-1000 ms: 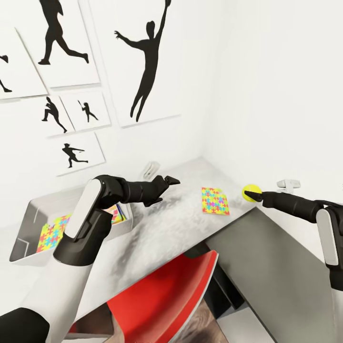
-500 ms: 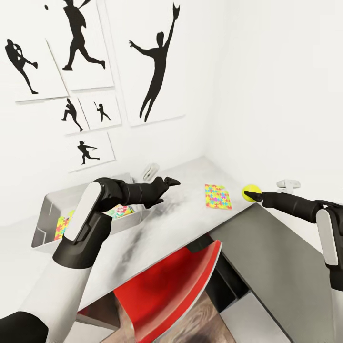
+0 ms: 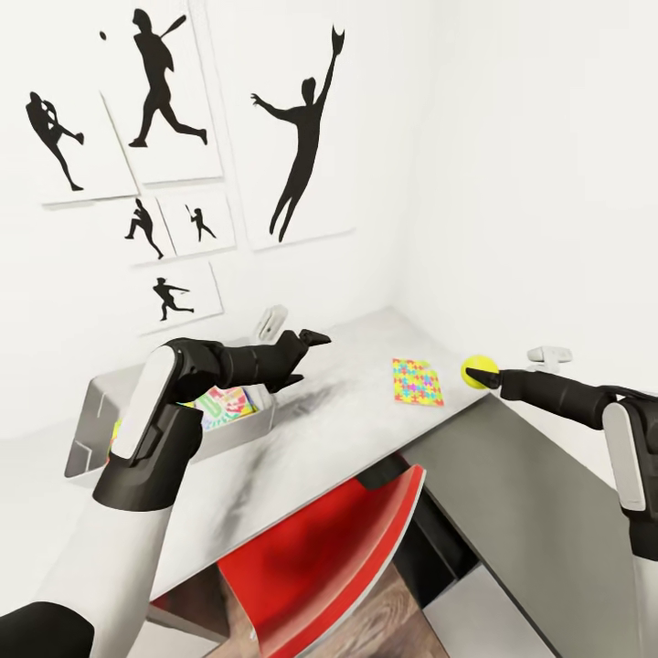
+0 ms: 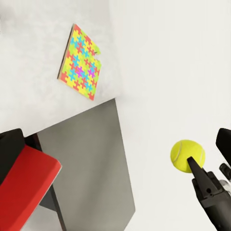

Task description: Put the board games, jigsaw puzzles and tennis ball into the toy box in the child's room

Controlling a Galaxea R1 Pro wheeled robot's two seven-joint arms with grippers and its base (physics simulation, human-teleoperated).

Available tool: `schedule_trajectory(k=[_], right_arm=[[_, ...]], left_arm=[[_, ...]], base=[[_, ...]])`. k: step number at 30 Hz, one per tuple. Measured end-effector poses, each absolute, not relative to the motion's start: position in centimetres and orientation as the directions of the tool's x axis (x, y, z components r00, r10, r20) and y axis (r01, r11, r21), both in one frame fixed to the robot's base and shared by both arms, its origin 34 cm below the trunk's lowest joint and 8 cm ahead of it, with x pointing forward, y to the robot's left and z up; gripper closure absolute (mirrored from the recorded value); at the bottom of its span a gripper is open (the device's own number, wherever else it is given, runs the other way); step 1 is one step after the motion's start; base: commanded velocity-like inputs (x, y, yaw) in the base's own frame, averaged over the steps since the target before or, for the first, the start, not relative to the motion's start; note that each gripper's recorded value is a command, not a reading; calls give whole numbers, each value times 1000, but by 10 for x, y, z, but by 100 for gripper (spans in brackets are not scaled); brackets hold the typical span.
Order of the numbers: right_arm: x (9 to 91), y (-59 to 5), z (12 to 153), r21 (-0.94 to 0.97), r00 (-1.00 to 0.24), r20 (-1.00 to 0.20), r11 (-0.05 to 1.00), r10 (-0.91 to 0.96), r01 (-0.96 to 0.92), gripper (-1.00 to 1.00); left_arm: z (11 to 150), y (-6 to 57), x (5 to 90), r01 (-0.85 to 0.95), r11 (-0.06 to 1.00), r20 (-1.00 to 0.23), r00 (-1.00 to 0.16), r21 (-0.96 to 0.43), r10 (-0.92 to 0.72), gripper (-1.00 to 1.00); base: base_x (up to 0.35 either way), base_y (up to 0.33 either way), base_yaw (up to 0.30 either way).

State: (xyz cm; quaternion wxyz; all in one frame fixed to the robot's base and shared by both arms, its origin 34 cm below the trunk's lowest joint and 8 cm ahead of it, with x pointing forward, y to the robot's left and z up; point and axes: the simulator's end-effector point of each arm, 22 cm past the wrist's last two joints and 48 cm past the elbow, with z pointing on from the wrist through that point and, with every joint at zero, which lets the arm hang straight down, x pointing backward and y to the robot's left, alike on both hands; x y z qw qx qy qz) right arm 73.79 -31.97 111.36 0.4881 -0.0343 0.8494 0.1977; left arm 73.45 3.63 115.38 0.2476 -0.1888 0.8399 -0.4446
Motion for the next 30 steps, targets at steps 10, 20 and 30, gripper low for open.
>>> schedule_trajectory(k=[10, 20, 30], right_arm=[[738, -319, 1117, 303, -516, -845, 919, 138, -252, 100], [738, -324, 1123, 296, -508, -851, 922, 136, -249, 100], [737, -325, 1127, 294, -503, -854, 923, 136, -250, 100]], left_arm=[[1155, 38, 734, -96, 539, -254, -804, -837, -537, -100], [1159, 38, 733, -92, 538, -258, -802, -838, -538, -100], [1163, 39, 733, -87, 534, -261, -800, -841, -541, -100]], base=[[0, 0, 77], [0, 0, 274], [0, 0, 284]])
